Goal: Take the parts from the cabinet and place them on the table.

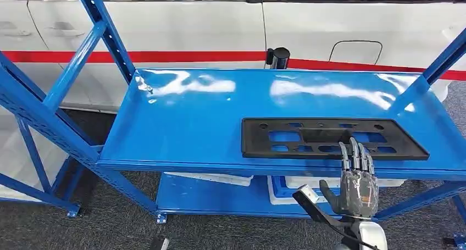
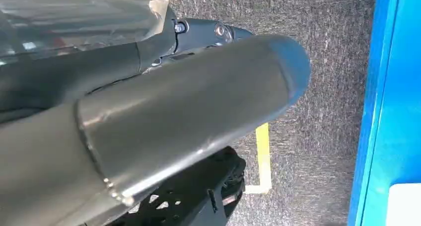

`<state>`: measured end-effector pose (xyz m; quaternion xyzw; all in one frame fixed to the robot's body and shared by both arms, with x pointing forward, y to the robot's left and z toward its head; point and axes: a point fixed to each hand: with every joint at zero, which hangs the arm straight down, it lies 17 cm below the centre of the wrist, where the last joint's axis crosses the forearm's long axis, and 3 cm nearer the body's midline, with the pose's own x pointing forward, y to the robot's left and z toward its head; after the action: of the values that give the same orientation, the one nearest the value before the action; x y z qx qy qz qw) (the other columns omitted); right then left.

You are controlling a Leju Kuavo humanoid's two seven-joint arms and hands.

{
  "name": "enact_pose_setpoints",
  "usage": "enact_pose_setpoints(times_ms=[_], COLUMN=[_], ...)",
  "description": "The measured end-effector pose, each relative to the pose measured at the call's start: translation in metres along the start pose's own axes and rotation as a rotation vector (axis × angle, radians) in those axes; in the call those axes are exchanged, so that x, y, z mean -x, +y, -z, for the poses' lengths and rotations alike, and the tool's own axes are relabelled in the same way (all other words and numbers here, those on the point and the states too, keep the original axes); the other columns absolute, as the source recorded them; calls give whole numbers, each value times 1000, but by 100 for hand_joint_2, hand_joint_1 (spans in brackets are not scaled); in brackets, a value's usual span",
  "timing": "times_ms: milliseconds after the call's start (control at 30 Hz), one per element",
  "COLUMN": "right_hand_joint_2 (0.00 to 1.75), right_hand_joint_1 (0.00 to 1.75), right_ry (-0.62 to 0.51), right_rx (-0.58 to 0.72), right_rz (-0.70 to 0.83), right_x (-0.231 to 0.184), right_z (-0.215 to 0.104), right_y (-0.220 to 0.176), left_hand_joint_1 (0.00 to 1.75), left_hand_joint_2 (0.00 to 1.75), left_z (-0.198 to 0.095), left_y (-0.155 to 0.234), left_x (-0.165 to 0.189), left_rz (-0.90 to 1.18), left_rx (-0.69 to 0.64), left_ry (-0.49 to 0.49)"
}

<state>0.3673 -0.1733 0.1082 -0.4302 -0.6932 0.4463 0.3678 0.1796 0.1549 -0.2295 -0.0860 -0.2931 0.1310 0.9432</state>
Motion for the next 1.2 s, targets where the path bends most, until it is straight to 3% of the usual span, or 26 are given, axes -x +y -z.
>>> enact_pose_setpoints(times_ms=[267, 467, 733, 1200], right_hand_joint_2=[175, 175, 175, 175], right_hand_joint_1=[0, 0, 0, 0], right_ry=[-50, -67, -78, -105], right_rx=[127, 146, 137, 104], right_rz=[7, 5, 16, 31], right_x=[-14, -14, -7, -7], right_z=[-6, -25, -36, -18], right_y=[-59, -78, -79, -68], left_hand_joint_1=[0, 0, 0, 0], left_hand_joint_2=[0, 0, 0, 0], left_z=[-1, -1, -1, -1], left_y=[7, 10, 14, 12], left_x=[1, 5, 12, 14], left_rz=[8, 15, 20, 19], left_rx=[-20, -30, -53, -53], left_ry=[-5, 3, 34, 55])
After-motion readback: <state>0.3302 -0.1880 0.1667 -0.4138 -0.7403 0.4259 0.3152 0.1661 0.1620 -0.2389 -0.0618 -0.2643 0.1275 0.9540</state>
